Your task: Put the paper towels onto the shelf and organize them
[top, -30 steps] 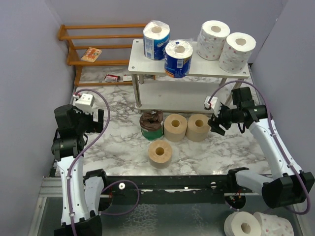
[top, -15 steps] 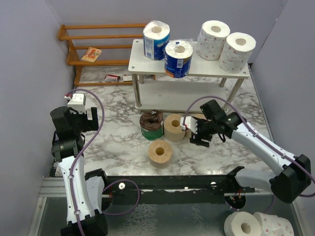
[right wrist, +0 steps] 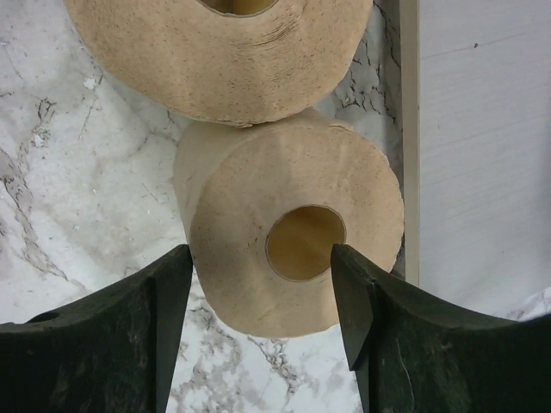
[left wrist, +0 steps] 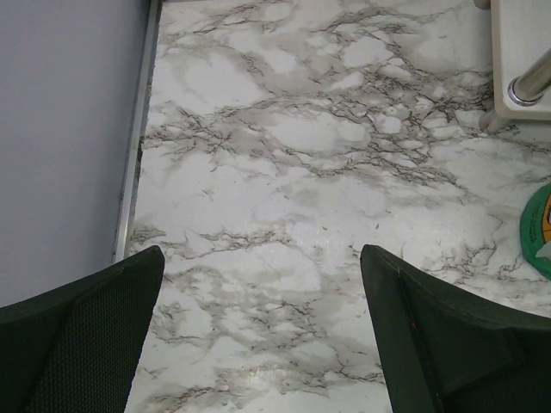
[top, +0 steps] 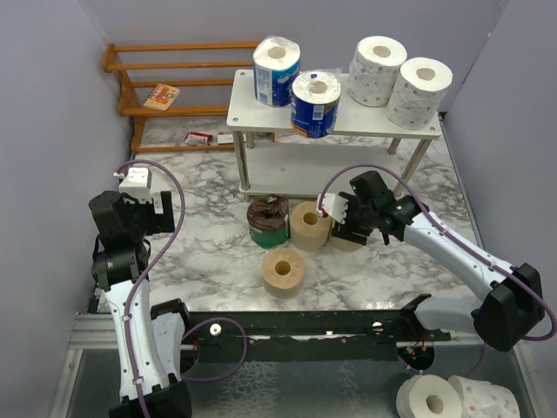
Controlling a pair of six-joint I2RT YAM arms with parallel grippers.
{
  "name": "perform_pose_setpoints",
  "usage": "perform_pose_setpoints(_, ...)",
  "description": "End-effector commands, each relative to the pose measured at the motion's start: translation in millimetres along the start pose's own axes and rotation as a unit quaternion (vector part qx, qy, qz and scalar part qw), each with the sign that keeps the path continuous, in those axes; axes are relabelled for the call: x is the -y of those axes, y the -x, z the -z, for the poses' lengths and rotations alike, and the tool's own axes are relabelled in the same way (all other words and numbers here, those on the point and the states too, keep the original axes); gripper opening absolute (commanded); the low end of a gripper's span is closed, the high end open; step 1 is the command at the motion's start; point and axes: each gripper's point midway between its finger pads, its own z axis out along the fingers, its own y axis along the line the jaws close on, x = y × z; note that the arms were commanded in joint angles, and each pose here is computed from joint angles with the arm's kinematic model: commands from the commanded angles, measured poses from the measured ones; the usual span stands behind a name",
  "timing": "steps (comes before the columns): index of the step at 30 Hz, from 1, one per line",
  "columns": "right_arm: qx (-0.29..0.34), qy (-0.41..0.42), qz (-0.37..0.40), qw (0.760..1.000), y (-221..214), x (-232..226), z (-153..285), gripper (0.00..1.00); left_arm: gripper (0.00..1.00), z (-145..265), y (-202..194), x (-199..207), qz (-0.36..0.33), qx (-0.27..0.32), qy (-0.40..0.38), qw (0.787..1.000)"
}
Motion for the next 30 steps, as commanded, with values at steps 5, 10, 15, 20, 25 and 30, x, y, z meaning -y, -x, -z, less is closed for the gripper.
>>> perform_pose_setpoints(5, -0.017, -0.005, -0.021, 1.000, -8, -1, -8, 0.64, 0.99, 0, 5, -4, -0.007, 0.014, 0.009, 1.000)
perform_pose_setpoints(10, -0.026, 0.002, -0.030, 0.999, -13, -5, -12, 0.57, 0.99, 1, 5, -4, -0.007, 0.016, 0.010, 1.000)
perform_pose_setpoints(15, -0.038, 0.000, -0.038, 0.999, -17, -6, -15, 0.33, 0.99, 1, 5, -4, -0.006, 0.016, 0.008, 1.000)
perform_pose_setpoints(20, -0.053, -0.042, -0.036, 0.997, -18, 12, 3, 0.01, 0.99, 0, 4, -3, -0.005, 0.015, 0.005, 1.000)
perform_pose_setpoints(25, -0.033, -0.080, -0.039, 0.995, -6, 26, 45, 0.01, 0.99, -2, 2, -3, -0.003, 0.010, 0.005, 1.000)
perform_pose_setpoints(30, -0.017, -0.113, -0.047, 0.992, -9, 37, 67, 0.01, 0.99, -2, 3, -3, -0.001, 0.010, 0.003, 1.000)
